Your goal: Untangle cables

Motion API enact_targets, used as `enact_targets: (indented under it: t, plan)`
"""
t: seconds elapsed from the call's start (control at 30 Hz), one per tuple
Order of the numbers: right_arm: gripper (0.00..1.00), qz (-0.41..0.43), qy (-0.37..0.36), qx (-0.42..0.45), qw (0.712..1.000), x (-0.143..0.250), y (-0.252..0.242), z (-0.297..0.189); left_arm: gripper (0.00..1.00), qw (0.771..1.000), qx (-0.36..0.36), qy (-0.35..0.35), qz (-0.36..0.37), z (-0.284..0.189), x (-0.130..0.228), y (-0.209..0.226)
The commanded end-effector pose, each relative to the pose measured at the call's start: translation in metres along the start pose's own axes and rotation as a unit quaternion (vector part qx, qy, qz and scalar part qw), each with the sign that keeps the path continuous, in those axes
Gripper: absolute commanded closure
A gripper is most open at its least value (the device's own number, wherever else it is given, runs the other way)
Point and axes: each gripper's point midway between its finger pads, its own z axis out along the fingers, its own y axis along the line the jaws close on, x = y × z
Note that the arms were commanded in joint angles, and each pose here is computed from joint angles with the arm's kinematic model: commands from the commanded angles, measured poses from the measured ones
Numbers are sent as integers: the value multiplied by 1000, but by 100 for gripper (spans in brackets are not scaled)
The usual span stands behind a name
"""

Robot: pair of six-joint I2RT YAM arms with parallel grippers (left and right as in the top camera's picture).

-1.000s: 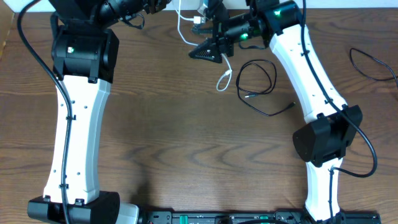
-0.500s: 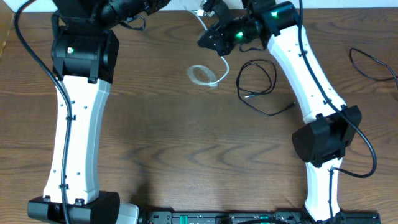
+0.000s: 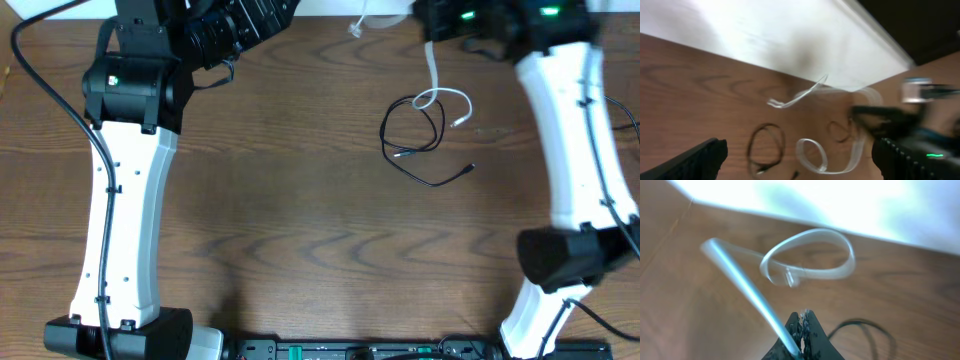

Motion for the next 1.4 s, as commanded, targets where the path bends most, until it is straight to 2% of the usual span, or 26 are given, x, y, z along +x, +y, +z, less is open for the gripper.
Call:
enact_targets:
  t: [0.0,0.33,0.47,0.77,0.9,1.07,1.1,1.13,1.2,1.23,1.27,1.37]
  plan:
    - [99,30,-35,33,998,-16,-24,-34,3,998,-35,-15,43,-5,-4,10]
    - [99,105,-87,143,980,-22,-145,-110,2,998,-40,-6,50,-6,0,13]
    - [99,144,-97,223,959,-10,-208,-143,2,998,-40,-6,50,-6,0,13]
    - [99,223,-86,357,903,39,-326,-194,3,998,-41,-4,49,-5,1,14]
    - [99,253,-66,391,882,68,-372,-197,3,998,-41,-4,49,-5,1,14]
    - [99,271,-37,406,872,105,-423,-189,3,998,-42,-2,48,-5,2,15]
    - [97,280,-31,405,870,113,-429,-187,3,998,-43,-2,47,-5,2,15]
    - [87,288,-24,393,873,119,-430,-183,3,998,-43,-1,47,-5,2,15]
    - [50,291,-9,357,888,128,-425,-175,2,998,-44,1,46,-5,3,16]
    - [36,291,-7,336,896,129,-420,-172,3,998,-44,1,46,-5,3,16]
    - [30,288,-7,319,903,127,-415,-170,3,998,-45,2,45,-5,4,16]
    - [23,272,-18,278,921,118,-402,-168,3,998,-45,2,45,-5,4,16]
